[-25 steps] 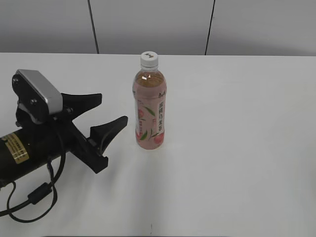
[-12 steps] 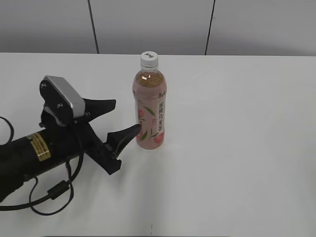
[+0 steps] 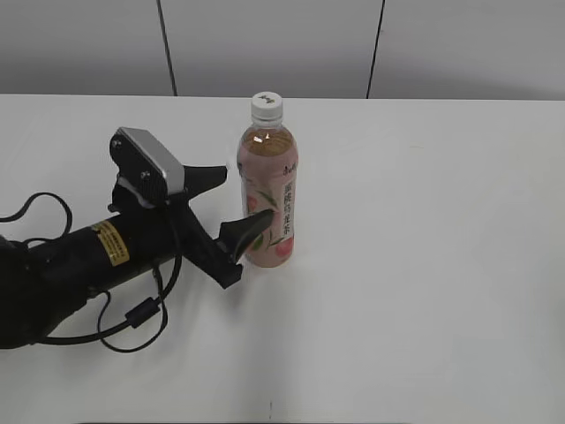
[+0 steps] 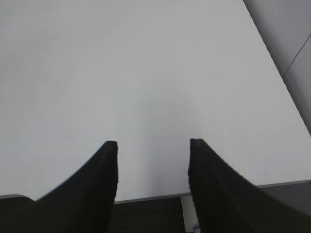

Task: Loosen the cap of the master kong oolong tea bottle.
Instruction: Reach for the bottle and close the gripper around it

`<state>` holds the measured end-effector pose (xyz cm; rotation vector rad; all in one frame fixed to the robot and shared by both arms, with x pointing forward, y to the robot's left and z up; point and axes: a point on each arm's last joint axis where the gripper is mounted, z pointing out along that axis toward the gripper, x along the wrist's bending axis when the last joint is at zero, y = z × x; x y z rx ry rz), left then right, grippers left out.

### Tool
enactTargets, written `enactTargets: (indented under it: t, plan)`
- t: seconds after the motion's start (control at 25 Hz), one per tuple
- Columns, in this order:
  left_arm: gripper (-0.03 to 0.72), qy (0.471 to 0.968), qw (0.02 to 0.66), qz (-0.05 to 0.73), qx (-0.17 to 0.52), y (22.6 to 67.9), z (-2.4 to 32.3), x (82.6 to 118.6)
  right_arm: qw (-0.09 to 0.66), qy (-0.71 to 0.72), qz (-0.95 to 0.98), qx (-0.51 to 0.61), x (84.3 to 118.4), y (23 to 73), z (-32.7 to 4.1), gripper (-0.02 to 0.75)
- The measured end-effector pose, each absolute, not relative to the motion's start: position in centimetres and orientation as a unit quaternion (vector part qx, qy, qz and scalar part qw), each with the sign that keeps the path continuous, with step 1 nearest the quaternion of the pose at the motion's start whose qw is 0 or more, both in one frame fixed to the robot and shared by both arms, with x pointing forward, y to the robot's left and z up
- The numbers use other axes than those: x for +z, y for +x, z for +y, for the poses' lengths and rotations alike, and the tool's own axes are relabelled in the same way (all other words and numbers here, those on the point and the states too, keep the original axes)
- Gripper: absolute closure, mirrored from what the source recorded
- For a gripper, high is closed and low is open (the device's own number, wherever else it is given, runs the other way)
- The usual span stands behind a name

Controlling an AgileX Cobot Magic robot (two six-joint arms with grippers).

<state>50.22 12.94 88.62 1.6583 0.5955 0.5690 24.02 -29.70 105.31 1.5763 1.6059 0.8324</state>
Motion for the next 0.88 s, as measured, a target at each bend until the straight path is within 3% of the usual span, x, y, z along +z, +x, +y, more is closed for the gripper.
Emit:
enactTargets:
  t: [0.76,0.88]
  plan:
    - [0.142,0.694,0.641,0.241,0.223,53.6,10.6,88.8,0.363,0.612,0.624,0.323,105.3,24.0,-29.7,0.374]
    - [0.179,0.693,0.641,0.243,0.224,53.6,10.6,88.8,0.363,0.612,0.624,0.323,105.3,24.0,-29.7,0.374]
